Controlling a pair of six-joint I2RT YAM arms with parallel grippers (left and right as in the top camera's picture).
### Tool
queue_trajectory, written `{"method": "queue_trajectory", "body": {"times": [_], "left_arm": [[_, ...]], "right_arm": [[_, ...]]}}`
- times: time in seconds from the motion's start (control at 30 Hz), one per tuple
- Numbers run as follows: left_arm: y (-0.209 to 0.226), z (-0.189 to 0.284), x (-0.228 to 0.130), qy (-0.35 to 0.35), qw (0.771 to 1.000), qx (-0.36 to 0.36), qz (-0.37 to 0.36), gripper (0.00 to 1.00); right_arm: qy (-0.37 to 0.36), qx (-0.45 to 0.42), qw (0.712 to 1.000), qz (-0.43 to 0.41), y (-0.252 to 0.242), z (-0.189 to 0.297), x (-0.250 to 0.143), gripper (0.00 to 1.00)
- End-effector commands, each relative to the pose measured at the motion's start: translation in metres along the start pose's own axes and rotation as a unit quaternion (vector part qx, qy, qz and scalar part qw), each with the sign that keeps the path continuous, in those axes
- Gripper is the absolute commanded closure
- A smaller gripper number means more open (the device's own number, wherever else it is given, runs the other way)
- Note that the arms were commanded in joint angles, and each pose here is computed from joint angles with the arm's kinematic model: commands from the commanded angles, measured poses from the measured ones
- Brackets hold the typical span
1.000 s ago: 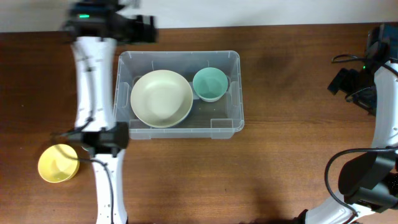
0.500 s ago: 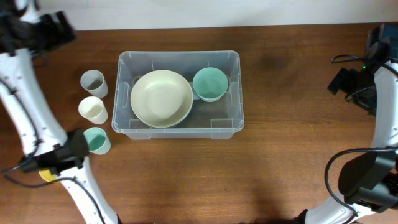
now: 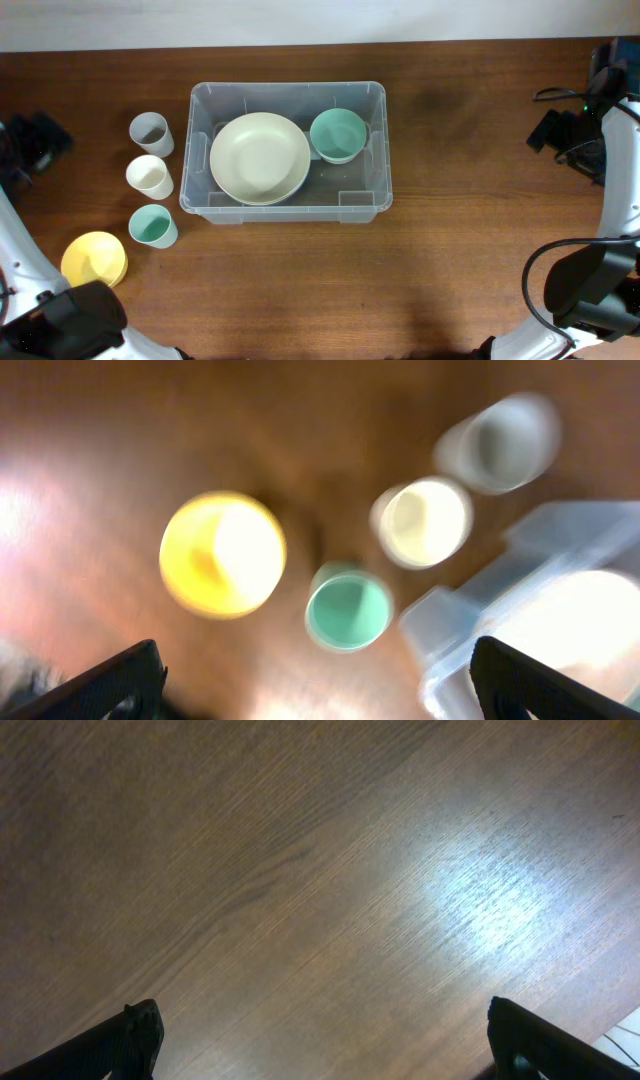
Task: Pack container
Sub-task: 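Move the left gripper back left to the yellow bowl, then lower the left gripper and grasp the yellow bowl's rim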
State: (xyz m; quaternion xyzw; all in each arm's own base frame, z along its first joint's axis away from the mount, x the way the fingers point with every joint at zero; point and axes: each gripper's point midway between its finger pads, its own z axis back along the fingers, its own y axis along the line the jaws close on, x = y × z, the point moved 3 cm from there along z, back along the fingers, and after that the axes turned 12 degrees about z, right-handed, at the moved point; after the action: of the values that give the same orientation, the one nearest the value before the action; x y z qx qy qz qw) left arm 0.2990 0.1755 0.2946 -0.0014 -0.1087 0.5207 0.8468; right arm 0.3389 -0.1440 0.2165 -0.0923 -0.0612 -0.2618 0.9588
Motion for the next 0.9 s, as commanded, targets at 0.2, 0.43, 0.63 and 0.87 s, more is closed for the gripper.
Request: {"method": "queue_trajectory", "body": {"times": [0.2,0.43,0.63,0.87], "left_arm": [[0.056,-0.068,-0.041,0.075,0.985,0.096,0.119,0.01],[0.106,-0.113,-0.047,0.076,0.963,0.140,0.219,0.01],[0.132,-0.142,-0.055,0.095,0.948,0.142,0.269,0.01],[0.141,-0.183,-0.067,0.093,0.946,0.128,0.282,0.01]], "right_arm": [[0.001,-0.007,1.000,-0.007,-0.004,-0.001,0.000,0.01],[0.001,-0.007,1.000,-0.007,-0.004,-0.001,0.000,0.01],[0.001,-0.007,1.000,-0.007,-0.004,-0.001,0.000,0.01],[0.001,-0.007,1.000,-0.007,-0.004,-0.001,0.000,0.01]]}}
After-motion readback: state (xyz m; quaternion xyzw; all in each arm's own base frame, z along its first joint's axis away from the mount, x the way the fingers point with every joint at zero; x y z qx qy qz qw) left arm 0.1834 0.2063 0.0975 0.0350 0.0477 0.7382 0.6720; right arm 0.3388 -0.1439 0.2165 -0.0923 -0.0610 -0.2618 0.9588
